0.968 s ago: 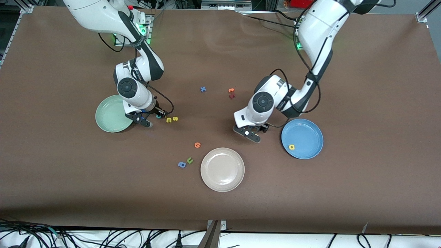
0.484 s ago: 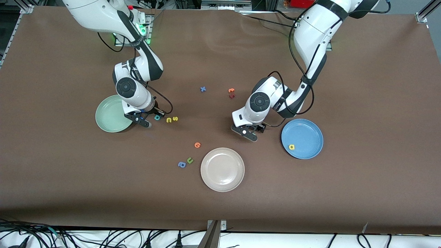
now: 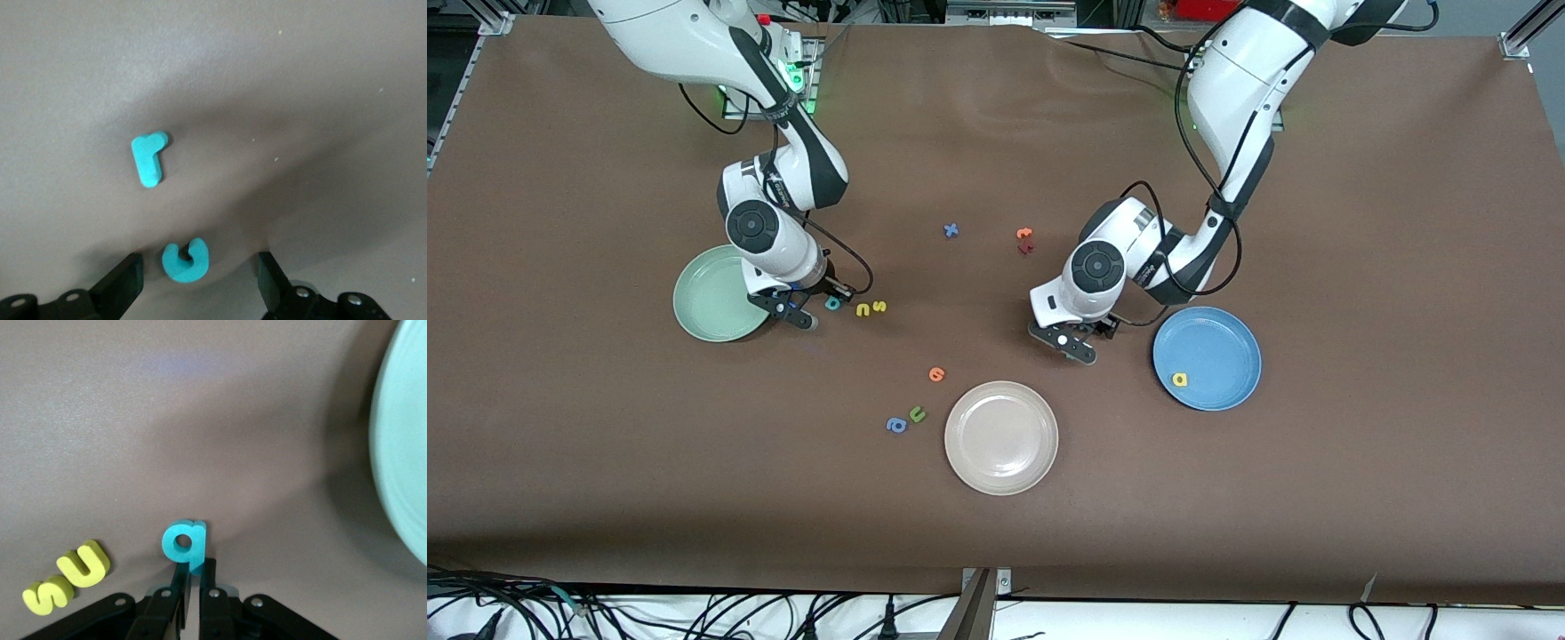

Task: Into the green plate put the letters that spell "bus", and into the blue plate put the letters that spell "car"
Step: 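Grasp the teal c with the left gripper while the right gripper grasps teal q, then carry the c and q toward the blue and green plates with both grippers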

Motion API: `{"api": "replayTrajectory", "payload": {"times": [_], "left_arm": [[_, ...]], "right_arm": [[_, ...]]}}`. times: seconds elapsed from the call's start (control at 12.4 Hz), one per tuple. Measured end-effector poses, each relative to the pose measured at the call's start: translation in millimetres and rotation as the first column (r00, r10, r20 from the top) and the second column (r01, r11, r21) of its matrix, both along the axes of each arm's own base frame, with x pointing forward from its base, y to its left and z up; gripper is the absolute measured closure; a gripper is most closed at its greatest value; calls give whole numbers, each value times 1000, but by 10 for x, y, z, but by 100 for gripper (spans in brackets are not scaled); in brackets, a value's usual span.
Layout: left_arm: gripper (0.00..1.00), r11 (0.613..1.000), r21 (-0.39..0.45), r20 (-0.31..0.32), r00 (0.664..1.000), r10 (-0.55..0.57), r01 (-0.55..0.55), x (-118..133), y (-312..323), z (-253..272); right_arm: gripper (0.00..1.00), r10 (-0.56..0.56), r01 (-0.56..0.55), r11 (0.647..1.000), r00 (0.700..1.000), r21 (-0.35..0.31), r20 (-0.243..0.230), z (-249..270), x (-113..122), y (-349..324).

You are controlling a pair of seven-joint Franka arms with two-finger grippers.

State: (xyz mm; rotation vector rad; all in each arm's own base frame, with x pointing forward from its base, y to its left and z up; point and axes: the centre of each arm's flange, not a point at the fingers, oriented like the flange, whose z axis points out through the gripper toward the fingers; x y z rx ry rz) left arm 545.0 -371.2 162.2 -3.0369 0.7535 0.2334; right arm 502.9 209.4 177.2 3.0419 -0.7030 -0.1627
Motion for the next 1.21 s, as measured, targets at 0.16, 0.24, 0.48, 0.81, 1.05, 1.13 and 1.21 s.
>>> {"api": "replayTrajectory", "payload": {"times": [0.16,0.24,0.48,0.81,1.05,1.13,1.21], "left_arm": [[41,1000,3,-1,1000,-1,1,3,2,49],[42,1000,3,1,1000,-2,2,6,1,68],[41,1000,2,3,1000,-4,4,3,-7,69],[41,1000,-15,27,1000,0,0,41,-13,85],[44,1000,-16,30,1000,2,-1,49,-6,85],[53,1000,-14,33,999,2,-2,64,10,96],[66,1000,-11,36,999,5,-5,84,37,106]], "right_arm": [[85,-12,12,1000,1000,-15,-21,119,51,-74],[74,-19,18,1000,1000,-17,-19,238,95,-103],[41,-27,27,1000,1000,-14,3,450,168,-168],[6,-4,4,1000,1000,-18,7,406,210,-277],[12,-4,4,1000,1000,-14,23,215,226,-283],[12,-4,5,1000,1000,-14,23,153,223,-285],[12,-4,5,1000,1000,-15,21,116,219,-286]]}}
